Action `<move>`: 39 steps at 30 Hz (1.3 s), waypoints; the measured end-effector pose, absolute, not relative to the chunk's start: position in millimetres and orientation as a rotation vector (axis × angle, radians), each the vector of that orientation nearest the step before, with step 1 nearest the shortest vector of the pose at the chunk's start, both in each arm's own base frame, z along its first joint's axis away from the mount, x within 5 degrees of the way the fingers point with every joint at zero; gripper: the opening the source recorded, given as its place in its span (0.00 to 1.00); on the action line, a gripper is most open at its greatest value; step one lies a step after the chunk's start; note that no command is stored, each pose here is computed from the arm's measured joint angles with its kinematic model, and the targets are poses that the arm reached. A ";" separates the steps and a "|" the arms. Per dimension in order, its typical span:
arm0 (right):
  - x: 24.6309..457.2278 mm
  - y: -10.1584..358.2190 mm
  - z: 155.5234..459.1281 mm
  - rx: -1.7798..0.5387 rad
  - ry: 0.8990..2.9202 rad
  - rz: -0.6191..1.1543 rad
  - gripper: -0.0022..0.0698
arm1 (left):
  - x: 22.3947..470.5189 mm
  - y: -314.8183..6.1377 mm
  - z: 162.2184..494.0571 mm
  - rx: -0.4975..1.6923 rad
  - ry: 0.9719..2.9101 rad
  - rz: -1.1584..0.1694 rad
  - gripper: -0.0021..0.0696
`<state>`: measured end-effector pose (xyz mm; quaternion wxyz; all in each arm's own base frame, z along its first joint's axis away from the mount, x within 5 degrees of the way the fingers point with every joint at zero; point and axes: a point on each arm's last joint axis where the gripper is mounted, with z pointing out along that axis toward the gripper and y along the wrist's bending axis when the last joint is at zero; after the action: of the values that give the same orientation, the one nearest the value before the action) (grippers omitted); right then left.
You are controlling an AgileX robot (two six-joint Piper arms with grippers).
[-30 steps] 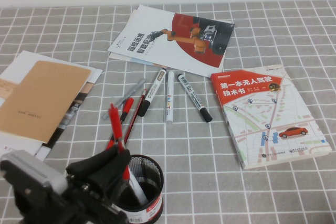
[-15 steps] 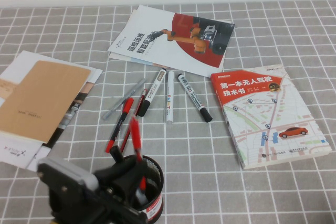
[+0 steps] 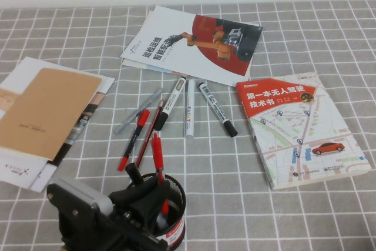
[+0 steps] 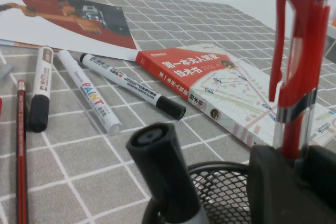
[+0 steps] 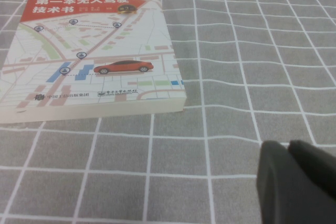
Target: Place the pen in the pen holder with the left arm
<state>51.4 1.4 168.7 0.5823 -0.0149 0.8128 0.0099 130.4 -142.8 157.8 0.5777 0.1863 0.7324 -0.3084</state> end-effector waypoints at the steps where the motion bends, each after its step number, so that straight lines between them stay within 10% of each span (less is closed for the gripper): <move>1: 51.4 1.4 168.7 -0.035 1.898 0.023 0.01 | 130.3 -142.7 158.1 0.437 1.711 -0.721 0.13; 8: 51.4 1.4 168.7 -0.035 1.898 0.023 0.01 | 130.2 -142.9 157.8 0.467 1.704 -0.698 0.17; 15: 51.4 1.4 168.7 -0.035 1.898 0.023 0.01 | 131.5 -141.3 157.5 0.449 1.709 -0.679 0.43; 26: 51.4 1.4 168.7 -0.035 1.898 0.023 0.01 | 126.3 -133.6 187.5 0.382 1.577 -0.743 0.46; 39: 51.4 1.4 168.7 -0.035 1.898 0.023 0.01 | 112.0 -116.8 248.0 0.372 1.530 -0.772 0.05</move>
<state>51.4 1.4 168.7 0.5823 -0.0149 0.8128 0.0099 112.0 -116.8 248.0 0.6398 0.1631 0.6706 -0.3383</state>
